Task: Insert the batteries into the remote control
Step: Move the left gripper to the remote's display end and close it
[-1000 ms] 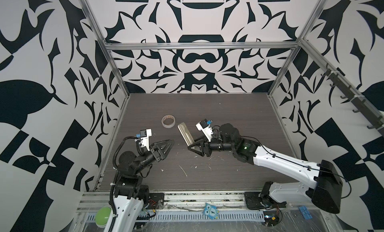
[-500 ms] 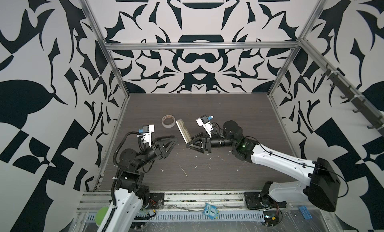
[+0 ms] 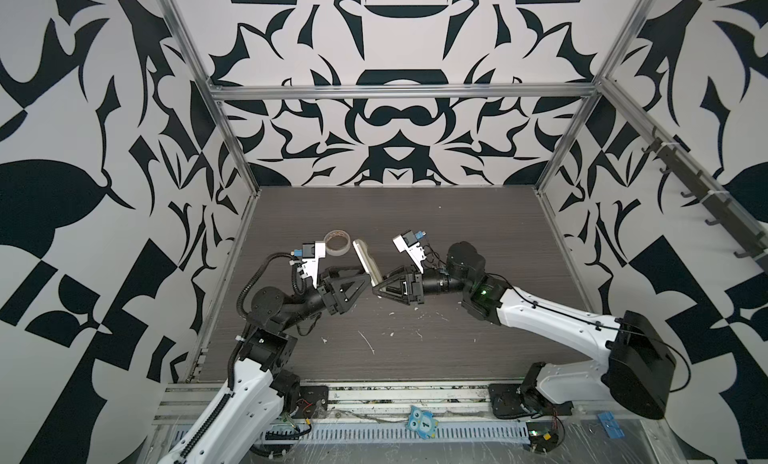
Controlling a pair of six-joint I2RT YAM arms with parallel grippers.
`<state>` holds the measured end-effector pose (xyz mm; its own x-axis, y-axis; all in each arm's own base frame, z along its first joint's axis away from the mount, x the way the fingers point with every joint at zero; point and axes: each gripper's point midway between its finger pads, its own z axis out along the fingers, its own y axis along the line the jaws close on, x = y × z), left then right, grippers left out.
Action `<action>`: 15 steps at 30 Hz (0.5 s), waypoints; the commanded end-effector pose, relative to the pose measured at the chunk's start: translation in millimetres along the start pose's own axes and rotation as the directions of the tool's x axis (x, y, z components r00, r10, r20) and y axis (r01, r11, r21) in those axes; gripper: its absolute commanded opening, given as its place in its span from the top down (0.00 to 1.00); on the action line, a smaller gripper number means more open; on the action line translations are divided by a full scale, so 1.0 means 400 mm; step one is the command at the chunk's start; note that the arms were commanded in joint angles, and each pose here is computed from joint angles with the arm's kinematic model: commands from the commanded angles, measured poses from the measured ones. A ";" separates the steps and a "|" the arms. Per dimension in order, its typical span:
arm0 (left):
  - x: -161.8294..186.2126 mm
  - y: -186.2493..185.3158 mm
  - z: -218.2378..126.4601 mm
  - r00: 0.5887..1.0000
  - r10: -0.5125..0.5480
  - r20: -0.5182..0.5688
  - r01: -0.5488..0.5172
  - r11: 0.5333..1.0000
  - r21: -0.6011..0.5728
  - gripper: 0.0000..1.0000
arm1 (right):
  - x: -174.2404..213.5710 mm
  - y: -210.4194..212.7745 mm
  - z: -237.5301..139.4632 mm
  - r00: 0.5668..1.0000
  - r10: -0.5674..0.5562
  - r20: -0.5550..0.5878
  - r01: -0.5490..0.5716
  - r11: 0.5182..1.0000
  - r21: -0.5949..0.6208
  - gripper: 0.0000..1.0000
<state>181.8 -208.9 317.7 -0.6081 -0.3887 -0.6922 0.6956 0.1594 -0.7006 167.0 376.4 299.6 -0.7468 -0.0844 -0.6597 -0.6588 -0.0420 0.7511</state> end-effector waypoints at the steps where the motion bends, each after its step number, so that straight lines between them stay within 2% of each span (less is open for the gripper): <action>1: -0.043 -0.044 0.009 0.996 0.075 0.052 -0.077 0.996 0.041 0.10 | -0.038 0.074 -0.016 0.995 -0.087 0.046 0.090 0.993 -0.074 1.00; 10: -0.051 -0.052 0.025 0.995 0.080 0.054 -0.083 0.995 0.058 0.14 | -0.038 0.090 -0.019 0.995 -0.089 0.052 0.094 0.991 -0.100 1.00; 11: -0.051 -0.052 0.025 0.995 0.081 0.056 -0.084 0.995 0.059 0.19 | -0.038 0.090 -0.019 0.995 -0.089 0.052 0.094 0.991 -0.100 1.00; 15: -0.057 -0.062 0.027 0.994 0.086 0.065 -0.091 0.993 0.072 0.22 | -0.037 0.091 -0.019 0.994 -0.093 0.051 0.098 0.989 -0.106 1.00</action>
<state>187.7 -216.1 324.4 -0.5857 -0.3983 -0.7059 0.7164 0.1530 -0.6807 163.5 375.7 302.7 -0.7485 -0.0855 -0.6576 -0.6541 -0.0678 0.7533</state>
